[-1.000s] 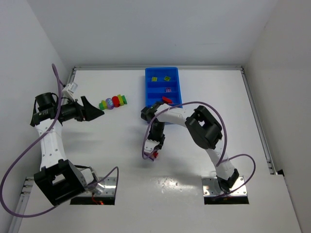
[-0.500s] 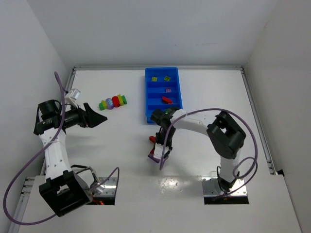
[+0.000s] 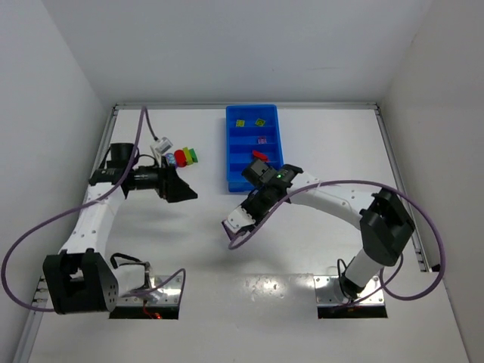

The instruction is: Sort the legos into containers by color

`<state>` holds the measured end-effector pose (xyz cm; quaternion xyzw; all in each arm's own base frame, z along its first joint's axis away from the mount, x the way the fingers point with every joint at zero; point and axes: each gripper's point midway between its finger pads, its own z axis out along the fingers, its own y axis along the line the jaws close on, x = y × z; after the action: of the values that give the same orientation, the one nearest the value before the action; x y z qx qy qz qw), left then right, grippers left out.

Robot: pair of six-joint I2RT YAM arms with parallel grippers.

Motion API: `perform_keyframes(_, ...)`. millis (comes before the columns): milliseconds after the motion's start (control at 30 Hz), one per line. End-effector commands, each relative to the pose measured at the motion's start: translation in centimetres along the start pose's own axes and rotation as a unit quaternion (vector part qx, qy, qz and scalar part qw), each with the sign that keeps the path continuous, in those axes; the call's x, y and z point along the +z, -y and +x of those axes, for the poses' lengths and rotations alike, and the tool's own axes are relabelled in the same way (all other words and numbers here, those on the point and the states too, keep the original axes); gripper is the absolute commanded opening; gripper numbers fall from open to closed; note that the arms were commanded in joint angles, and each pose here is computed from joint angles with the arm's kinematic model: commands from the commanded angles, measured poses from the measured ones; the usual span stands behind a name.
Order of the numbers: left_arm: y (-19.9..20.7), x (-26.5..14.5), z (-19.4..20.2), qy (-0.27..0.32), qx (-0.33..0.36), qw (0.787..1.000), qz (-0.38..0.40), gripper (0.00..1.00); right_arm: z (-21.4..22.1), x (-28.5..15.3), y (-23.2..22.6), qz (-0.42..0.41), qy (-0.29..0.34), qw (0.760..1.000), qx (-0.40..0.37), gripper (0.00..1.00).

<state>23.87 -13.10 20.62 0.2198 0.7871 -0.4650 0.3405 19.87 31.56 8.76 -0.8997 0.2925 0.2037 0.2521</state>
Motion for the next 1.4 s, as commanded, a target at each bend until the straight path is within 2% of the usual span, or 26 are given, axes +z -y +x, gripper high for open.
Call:
perform_keyframes(0,1.6,1.5,-0.8,-0.007,0.047,0.998,0.038,0.91,-2.1,-1.6,1.0,0.034,0.031,0.99,0.132,0.0)
perform_keyframes(133,2.7,4.1,1.7,-0.062,0.044,0.994,0.073,0.92,-2.6,-2.4,1.5,0.072,0.036,0.981,0.174,0.0)
perform_keyframes(367,2.8,6.3,3.6,-0.109,0.027,0.988,0.105,0.94,-1.9,-3.9,3.3,0.158,0.008,0.967,0.202,0.0)
perform_keyframes(500,2.8,6.7,3.5,-0.11,0.015,0.986,0.126,0.94,-1.5,-4.7,3.8,0.191,-0.005,0.96,0.203,0.0)
perform_keyframes(1000,4.1,8.6,3.2,-0.129,0.003,0.973,0.192,0.92,-2.4,-4.5,4.8,0.205,-0.014,0.96,0.192,0.0)
perform_keyframes(1133,4.1,8.9,3.7,-0.138,-0.003,0.971,0.195,0.86,-2.1,-4.3,5.3,0.205,-0.018,0.959,0.193,0.0)
perform_keyframes(1233,4.4,8.7,3.7,-0.136,-0.001,0.969,0.205,0.75,-2.2,-4.4,5.5,0.21,-0.016,0.958,0.196,0.0)
perform_keyframes(1267,4.4,8.8,3.4,-0.133,0.008,0.97,0.205,0.66,-2.1,-4.4,5.5,0.212,-0.02,0.957,0.196,0.0)
perform_keyframes(1367,4.2,8.8,3.6,-0.136,0.01,0.97,0.2,0.48,-1.9,-4.6,5.7,0.218,-0.022,0.955,0.2,0.0)
